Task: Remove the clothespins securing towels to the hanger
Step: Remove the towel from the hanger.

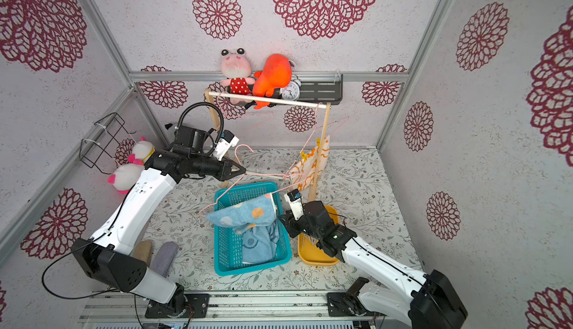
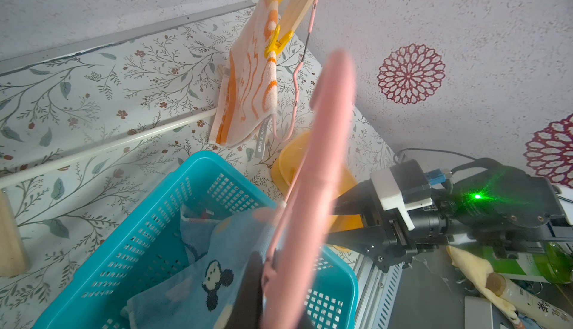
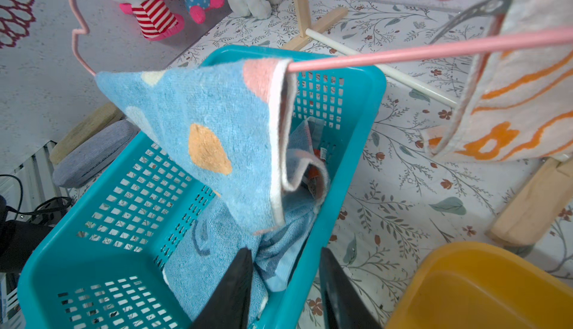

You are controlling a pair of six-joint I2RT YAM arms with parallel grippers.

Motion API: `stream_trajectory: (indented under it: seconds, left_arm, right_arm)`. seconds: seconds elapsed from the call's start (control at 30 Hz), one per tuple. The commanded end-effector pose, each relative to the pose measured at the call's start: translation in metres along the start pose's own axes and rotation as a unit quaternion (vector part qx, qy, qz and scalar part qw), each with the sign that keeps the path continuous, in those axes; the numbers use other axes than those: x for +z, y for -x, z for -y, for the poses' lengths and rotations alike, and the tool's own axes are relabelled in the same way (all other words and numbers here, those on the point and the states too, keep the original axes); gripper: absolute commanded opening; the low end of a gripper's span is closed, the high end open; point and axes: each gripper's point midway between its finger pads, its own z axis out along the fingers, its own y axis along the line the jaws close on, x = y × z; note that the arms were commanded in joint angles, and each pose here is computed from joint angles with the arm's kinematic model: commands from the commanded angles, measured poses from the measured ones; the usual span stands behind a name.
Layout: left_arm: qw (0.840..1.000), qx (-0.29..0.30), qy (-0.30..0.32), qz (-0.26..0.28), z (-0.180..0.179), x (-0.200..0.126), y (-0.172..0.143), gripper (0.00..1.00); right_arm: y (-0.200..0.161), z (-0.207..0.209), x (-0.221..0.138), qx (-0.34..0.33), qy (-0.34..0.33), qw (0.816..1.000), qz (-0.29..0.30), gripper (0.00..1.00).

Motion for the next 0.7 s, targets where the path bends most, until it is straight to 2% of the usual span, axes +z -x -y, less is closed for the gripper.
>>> stream_trajectory:
  seconds: [0.0,0.43,0.6,0.67]
  left_arm:
    - [1.000,0.016,0.001,0.017,0.007,-0.008,0.006,0.00]
    - [1.000,0.019,0.004,0.023,0.008,-0.011,0.008,0.00]
    - [1.000,0.019,0.006,0.024,0.007,-0.012,0.007,0.00]
    - [1.000,0.018,0.007,0.023,0.006,-0.012,0.007,0.00]
  right_arm:
    - [0.034,-0.017,0.000,-0.001,0.028,0.998,0.049,0.38]
    - [0.022,-0.019,0.031,0.002,0.026,1.000,0.018,0.34]
    - [0.024,-0.021,0.033,0.002,0.024,1.000,0.019,0.25]
    - [0.024,-0.022,0.032,0.002,0.025,1.000,0.018,0.19]
